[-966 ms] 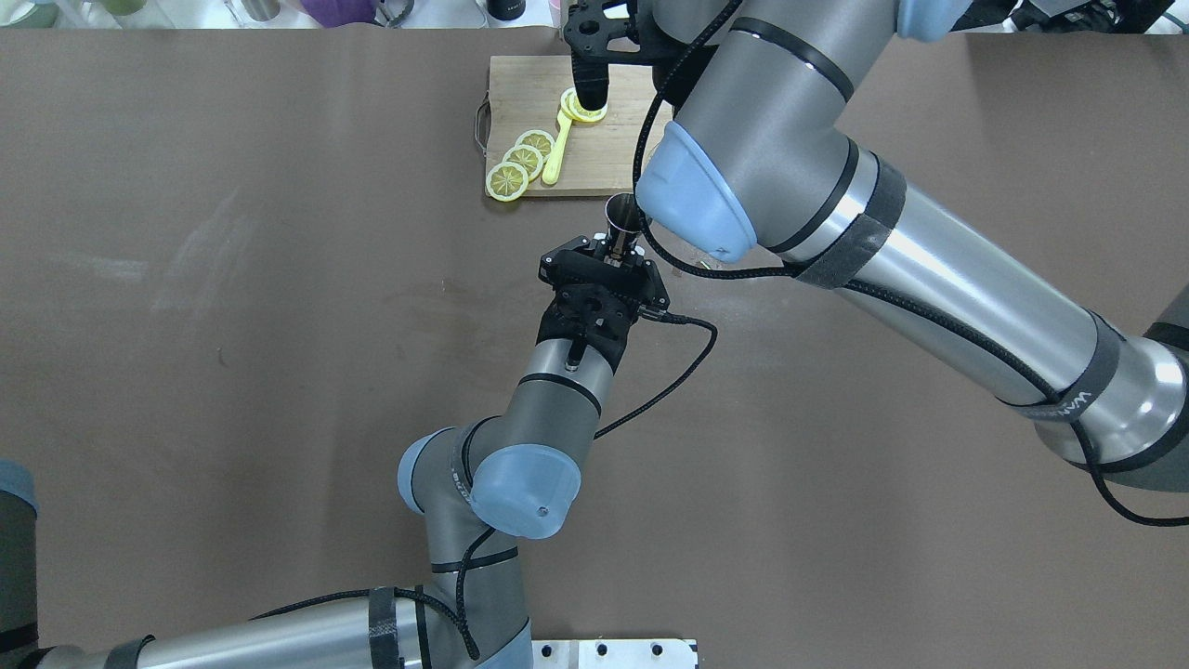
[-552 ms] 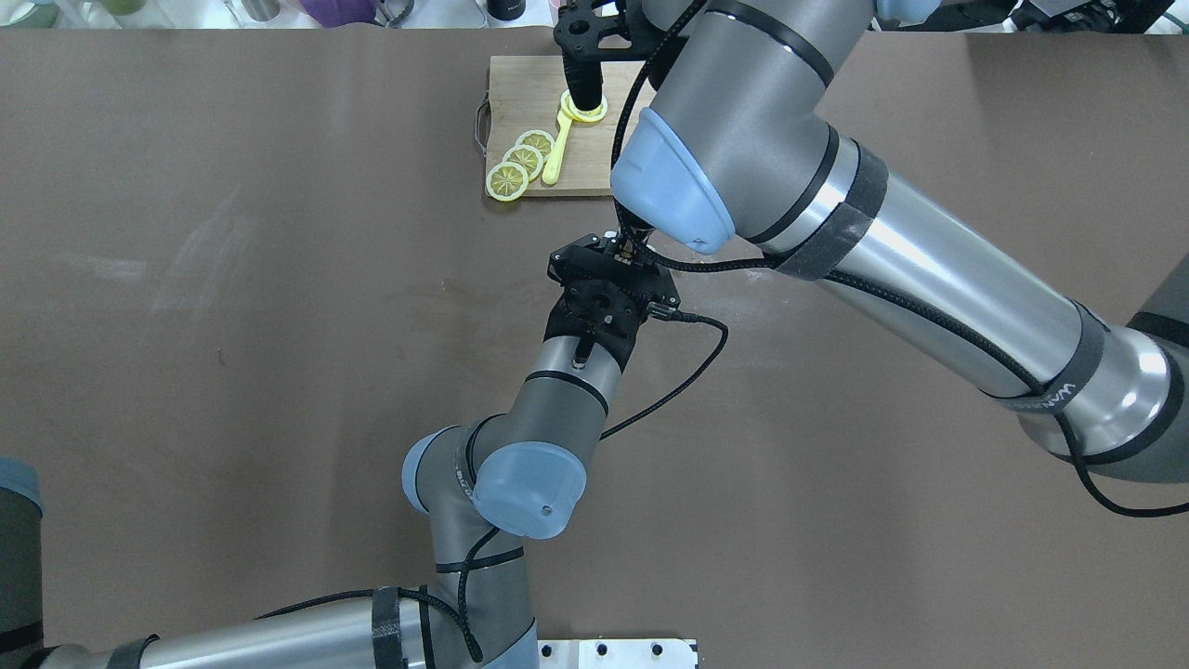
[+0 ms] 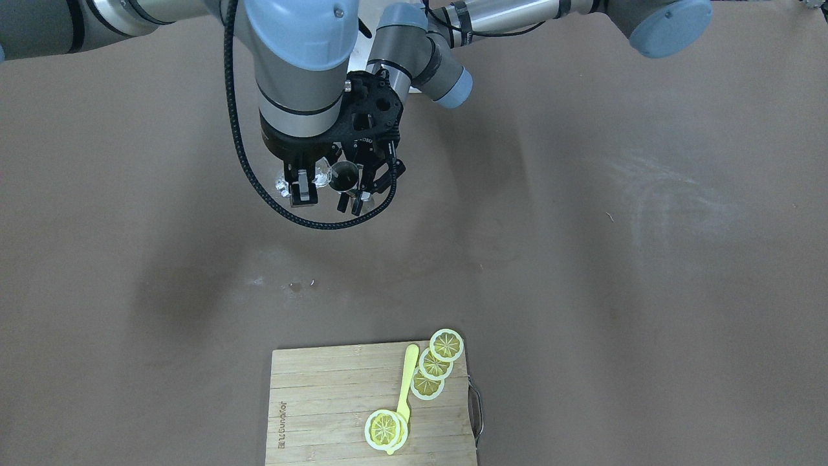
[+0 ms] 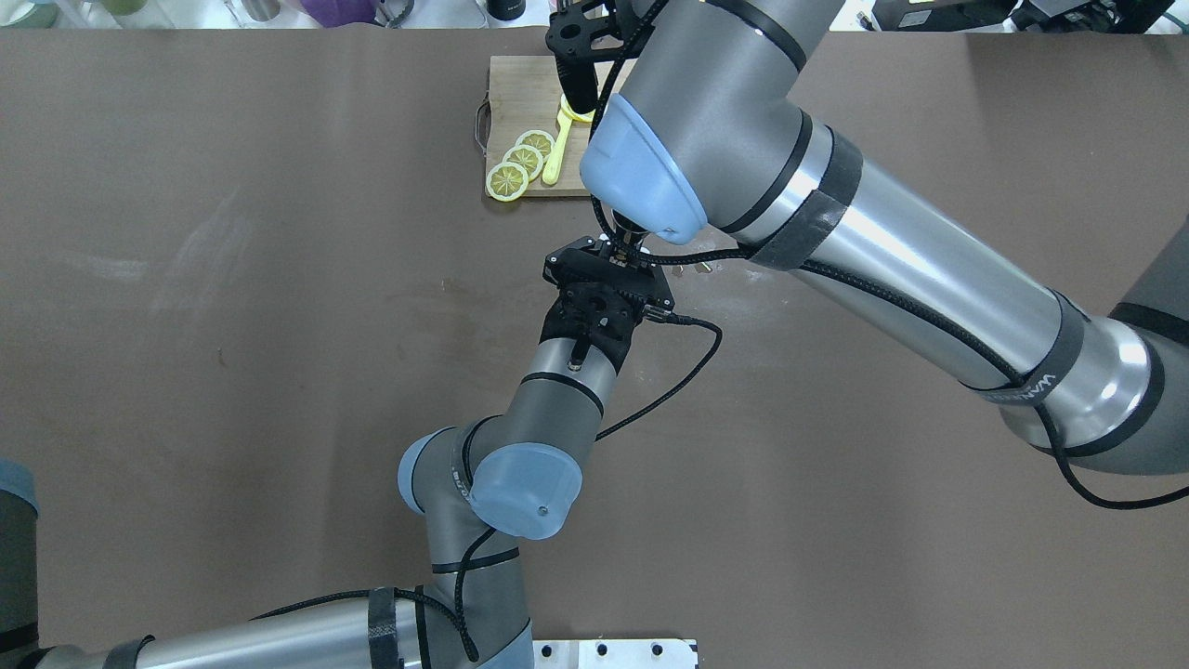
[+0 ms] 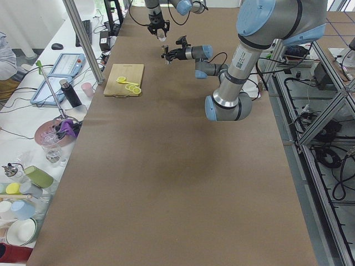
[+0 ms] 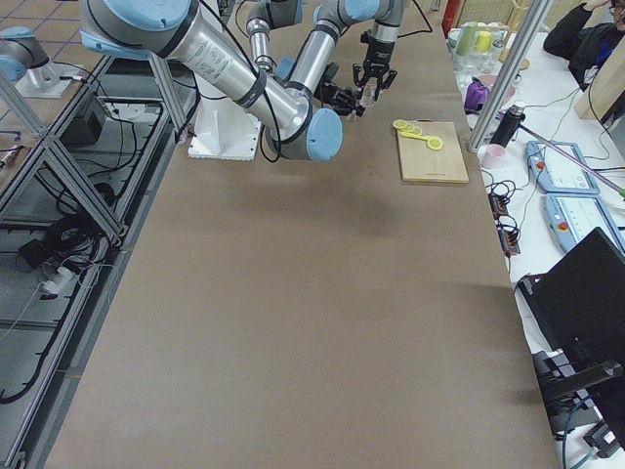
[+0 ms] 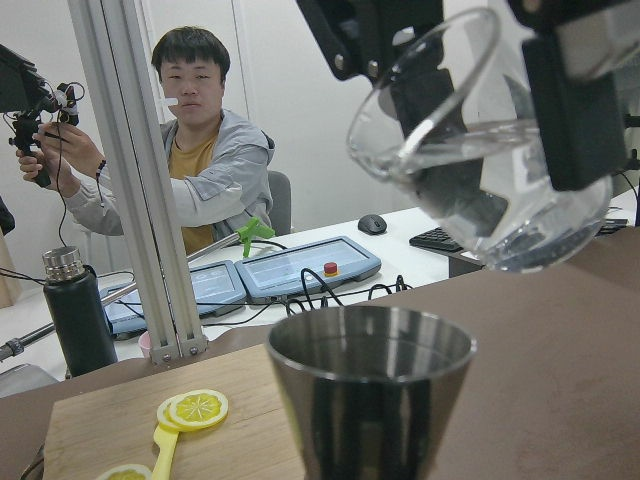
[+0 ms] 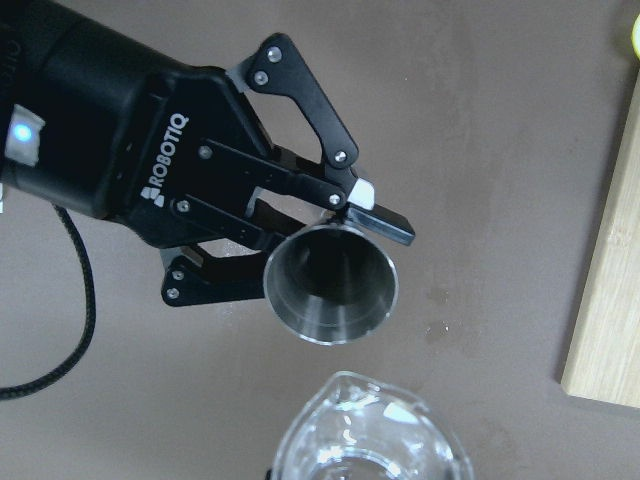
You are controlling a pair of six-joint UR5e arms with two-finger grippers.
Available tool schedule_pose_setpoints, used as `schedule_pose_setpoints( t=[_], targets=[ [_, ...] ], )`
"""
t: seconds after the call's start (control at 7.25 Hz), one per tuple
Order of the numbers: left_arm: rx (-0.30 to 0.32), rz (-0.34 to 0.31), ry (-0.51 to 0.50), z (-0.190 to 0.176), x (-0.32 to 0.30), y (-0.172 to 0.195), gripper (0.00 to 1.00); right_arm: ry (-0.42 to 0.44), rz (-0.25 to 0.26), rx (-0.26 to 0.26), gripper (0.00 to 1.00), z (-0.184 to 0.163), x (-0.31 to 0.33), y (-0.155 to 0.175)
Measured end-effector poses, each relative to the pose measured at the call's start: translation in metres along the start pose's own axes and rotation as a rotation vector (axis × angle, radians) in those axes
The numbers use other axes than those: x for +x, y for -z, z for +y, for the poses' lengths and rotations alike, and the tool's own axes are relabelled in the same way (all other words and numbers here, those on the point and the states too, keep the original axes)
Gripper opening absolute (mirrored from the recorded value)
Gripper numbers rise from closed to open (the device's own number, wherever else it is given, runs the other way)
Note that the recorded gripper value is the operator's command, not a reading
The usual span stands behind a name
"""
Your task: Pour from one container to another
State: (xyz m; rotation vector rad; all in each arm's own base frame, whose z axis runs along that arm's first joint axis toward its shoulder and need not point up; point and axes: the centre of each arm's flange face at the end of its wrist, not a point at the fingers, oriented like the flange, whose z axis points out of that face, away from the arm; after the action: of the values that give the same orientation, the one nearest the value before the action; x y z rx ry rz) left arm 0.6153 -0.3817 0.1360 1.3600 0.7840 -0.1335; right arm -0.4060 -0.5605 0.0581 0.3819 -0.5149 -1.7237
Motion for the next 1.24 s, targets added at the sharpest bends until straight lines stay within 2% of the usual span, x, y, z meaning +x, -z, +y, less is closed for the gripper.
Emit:
schedule_pose_setpoints(
  t=[0.28,1.24],
  targets=[
    [0.003,0.005,-0.03,-0.002,-0.001,0.0,0.0,0.01,-0.012,-0.032,0.0,-0.011,-0.001,-0.005],
    [0.004,0.004,-0.037,-0.003,-0.003,-0.001,0.0,0.016,-0.072,-0.123,0.0,-0.036,-0.005,-0.015]
  ],
)
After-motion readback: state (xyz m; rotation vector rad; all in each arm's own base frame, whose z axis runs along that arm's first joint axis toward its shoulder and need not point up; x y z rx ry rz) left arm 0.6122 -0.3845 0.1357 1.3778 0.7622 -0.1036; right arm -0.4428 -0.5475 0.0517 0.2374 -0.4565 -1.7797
